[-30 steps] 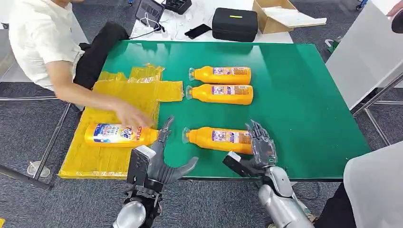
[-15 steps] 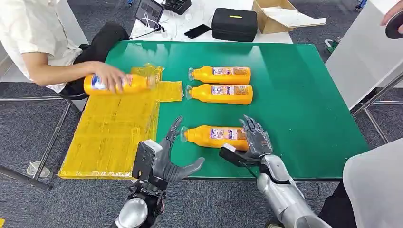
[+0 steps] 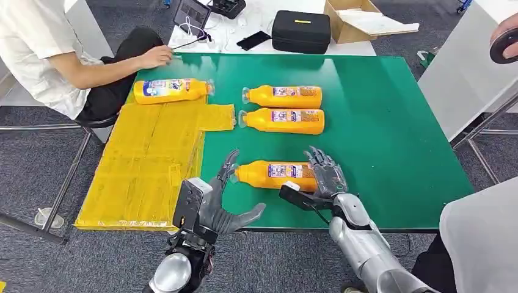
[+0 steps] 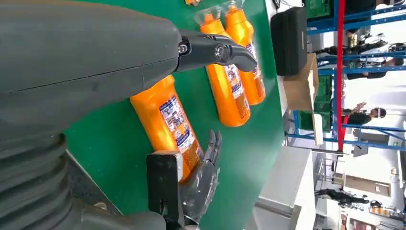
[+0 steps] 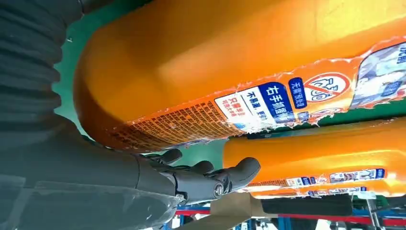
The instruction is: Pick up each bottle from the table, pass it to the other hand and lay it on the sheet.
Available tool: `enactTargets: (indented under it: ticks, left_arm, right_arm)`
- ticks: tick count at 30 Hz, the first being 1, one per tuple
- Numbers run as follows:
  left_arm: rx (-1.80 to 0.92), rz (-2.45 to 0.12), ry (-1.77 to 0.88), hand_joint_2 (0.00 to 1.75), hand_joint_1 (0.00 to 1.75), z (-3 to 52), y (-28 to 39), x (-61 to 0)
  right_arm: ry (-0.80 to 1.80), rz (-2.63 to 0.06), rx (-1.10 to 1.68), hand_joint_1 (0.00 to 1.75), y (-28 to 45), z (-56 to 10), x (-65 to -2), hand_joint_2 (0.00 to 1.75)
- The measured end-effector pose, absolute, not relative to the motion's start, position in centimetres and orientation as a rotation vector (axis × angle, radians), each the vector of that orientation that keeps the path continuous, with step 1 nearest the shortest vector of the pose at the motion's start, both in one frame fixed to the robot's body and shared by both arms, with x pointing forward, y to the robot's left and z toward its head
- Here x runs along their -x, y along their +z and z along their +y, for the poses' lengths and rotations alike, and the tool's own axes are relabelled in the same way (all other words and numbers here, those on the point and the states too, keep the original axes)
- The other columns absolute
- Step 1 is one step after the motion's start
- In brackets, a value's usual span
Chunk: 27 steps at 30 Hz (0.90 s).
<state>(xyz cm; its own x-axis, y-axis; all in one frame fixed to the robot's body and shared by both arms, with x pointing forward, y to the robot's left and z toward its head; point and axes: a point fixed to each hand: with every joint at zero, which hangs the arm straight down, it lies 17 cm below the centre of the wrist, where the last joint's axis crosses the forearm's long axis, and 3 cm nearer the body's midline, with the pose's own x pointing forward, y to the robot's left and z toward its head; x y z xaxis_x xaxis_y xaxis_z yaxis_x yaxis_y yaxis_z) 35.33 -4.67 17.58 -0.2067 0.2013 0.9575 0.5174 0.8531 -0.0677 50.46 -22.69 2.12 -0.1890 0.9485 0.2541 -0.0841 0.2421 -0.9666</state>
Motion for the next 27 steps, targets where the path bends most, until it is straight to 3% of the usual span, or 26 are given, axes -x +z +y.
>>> enactTargets:
  ticks: [13,14,15,27]
  left_arm:
    - [0.569,-1.747,-0.321,1.75,0.00,-5.1,17.1,-35.2]
    - [0.570,-1.742,-0.324,1.75,0.00,-5.1,16.9,-35.2]
    - [0.571,-1.740,-0.325,1.75,0.00,-5.1,16.9,-35.2]
    - [0.584,-1.710,-0.330,1.75,0.00,-5.7,16.4,-35.6]
  right_arm:
    - [1.204,-1.374,0.830,0.05,1.2,-22.5,-50.4,1.75]
    - [1.205,-1.361,0.816,1.52,1.0,-22.5,-50.4,1.75]
    - [1.209,-1.342,0.798,1.71,0.6,-22.5,-50.4,1.75]
    - [1.209,-1.165,0.626,1.75,-2.9,-24.8,-50.1,1.75]
